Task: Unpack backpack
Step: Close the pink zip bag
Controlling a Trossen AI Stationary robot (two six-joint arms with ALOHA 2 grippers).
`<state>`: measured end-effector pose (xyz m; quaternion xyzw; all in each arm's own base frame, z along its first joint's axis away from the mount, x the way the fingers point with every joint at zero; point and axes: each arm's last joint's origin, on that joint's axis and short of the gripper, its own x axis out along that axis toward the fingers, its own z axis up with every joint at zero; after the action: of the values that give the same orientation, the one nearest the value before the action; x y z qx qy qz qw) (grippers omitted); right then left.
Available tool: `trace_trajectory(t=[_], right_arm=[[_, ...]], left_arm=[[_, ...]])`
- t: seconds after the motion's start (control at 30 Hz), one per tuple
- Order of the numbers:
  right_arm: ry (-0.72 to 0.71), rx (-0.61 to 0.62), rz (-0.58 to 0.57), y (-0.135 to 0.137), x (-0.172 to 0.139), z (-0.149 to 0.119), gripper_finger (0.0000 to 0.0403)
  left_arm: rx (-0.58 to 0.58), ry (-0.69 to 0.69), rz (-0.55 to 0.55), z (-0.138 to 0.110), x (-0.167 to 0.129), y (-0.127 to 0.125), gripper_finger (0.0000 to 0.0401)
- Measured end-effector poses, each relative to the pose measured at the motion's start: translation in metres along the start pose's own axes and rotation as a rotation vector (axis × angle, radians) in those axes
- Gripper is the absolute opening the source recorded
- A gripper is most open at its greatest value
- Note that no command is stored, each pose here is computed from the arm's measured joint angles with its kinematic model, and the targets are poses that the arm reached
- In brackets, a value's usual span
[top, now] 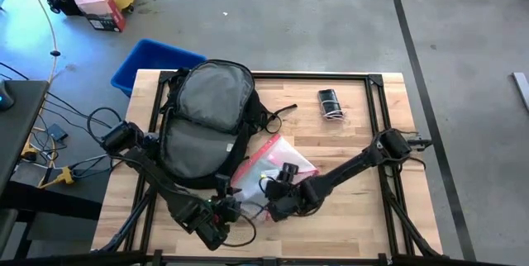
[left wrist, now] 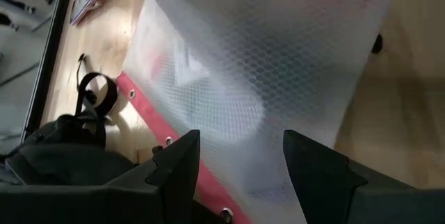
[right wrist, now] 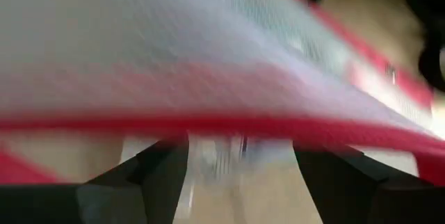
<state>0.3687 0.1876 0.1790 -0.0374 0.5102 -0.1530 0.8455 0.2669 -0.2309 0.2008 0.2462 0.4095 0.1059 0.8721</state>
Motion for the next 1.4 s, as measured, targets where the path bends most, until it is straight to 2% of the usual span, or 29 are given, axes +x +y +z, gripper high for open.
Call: trace_trajectory(t=[0.17,0.27,0.37,0.47,0.6,0.73,0.83,1.0,1.2,1.3,1.4], right_arm=[[0.085,-0.001,-0.002,0.015,-0.014,-0.023,0.0238],[0.073,-0.014,0.023,0.030,-0.024,-0.035,0.0231],[-0.006,-0.015,0.027,0.047,-0.037,-0.046,0.0223],[-0.157,-0.011,0.017,0.064,-0.050,-0.054,0.0216],[-0.422,0.007,-0.039,0.081,-0.065,-0.053,0.0209],[-0.550,-0.008,-0.112,0.086,-0.072,-0.049,0.0208],[-0.551,-0.017,-0.120,0.086,-0.071,-0.049,0.0208],[-0.551,-0.012,-0.120,0.085,-0.071,-0.048,0.0208],[-0.553,-0.006,-0.116,0.085,-0.071,-0.048,0.0208],[-0.553,-0.005,-0.115,0.086,-0.071,-0.048,0.0208],[-0.550,0.001,-0.106,0.086,-0.071,-0.048,0.0208]], left_arm=[[0.058,-0.015,-0.033,-0.002,-0.007,-0.008,0.0188],[0.072,-0.039,-0.124,0.001,-0.011,-0.015,0.0188],[0.115,-0.108,-0.254,0.009,-0.013,-0.028,0.0188],[0.248,-0.188,-0.340,0.012,-0.009,-0.048,0.0188],[0.403,-0.255,-0.258,0.011,0.010,-0.068,0.0188],[0.488,-0.289,-0.133,0.011,0.031,-0.079,0.0192],[0.538,-0.301,-0.096,0.009,0.042,-0.088,0.0199],[0.505,-0.315,-0.087,0.008,0.056,-0.096,0.0203],[0.468,-0.314,-0.048,0.012,0.070,-0.092,0.0197],[0.461,-0.304,-0.047,0.014,0.074,-0.088,0.0183],[0.450,-0.299,-0.047,0.015,0.078,-0.084,0.0147]])
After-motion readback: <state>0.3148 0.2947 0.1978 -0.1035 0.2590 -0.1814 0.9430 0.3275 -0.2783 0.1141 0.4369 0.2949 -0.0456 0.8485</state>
